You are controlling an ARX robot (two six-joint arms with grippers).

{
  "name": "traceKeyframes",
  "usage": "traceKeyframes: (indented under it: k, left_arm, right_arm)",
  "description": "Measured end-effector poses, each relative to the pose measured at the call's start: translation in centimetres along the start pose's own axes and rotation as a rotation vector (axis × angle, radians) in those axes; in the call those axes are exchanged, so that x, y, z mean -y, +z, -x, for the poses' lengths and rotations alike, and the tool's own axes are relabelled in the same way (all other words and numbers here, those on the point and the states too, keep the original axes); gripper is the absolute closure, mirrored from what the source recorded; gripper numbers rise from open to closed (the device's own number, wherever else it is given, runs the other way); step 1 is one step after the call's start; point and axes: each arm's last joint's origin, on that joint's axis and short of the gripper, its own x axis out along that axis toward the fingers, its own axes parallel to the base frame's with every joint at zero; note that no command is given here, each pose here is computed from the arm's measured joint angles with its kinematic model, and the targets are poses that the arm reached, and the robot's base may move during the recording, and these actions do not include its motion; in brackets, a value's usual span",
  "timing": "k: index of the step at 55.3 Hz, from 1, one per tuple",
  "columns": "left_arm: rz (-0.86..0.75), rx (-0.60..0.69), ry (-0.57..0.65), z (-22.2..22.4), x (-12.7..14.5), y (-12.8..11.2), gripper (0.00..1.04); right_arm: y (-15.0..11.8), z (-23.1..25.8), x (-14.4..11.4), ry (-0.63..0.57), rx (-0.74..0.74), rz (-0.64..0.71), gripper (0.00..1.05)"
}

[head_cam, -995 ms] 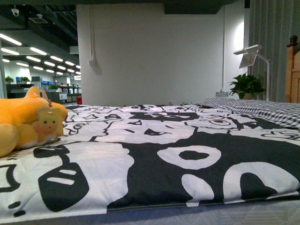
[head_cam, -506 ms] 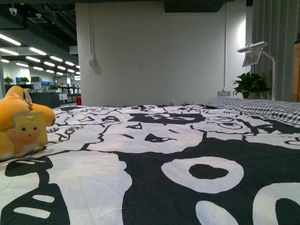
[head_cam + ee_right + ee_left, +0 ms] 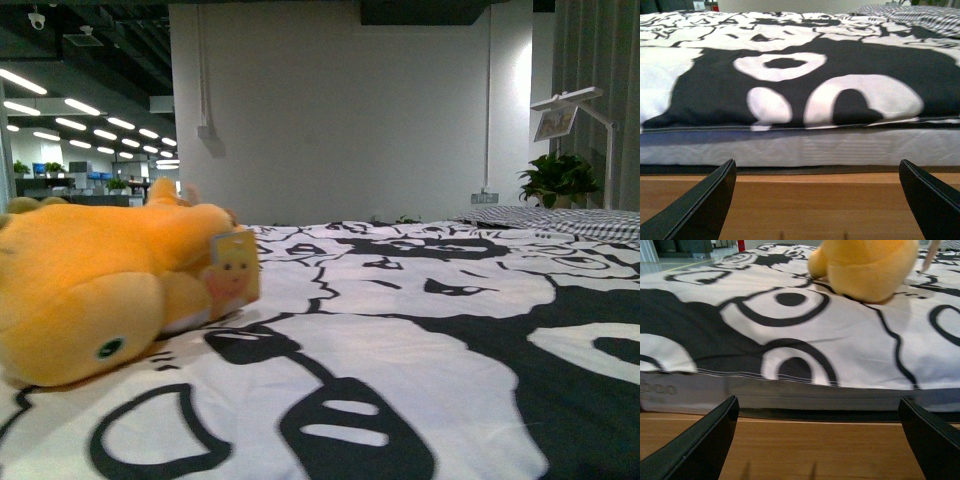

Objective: Put away toys

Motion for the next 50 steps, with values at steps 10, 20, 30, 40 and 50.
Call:
traceKeyframes:
  k: [10, 20, 30, 40, 50]
  left_arm:
    - [0.000, 0.000, 0.001, 0.00, 0.00, 0.00, 0.06]
    - [0.000, 0.002, 0.003, 0.00, -0.01, 0.02, 0.06]
    - [0.000, 0.003, 0.002, 0.01, -0.02, 0.02, 0.06]
    - [0.000, 0.002, 0.003, 0.00, -0.02, 0.01, 0.06]
    - [0.000, 0.002, 0.006, 0.00, -0.02, 0.01, 0.06]
  right_arm:
    - [0.01, 0.00, 0.00, 0.000, 0.002, 0.000, 0.07]
    - [0.01, 0.00, 0.00, 0.001, 0.001, 0.000, 0.07]
    - [0.00, 0.00, -0.01, 0.002, 0.000, 0.000, 0.07]
    - [0.00, 0.00, 0.00, 0.000, 0.000, 0.000, 0.07]
    - [-0.02, 0.00, 0.01, -0.008, -0.002, -0.002, 0.07]
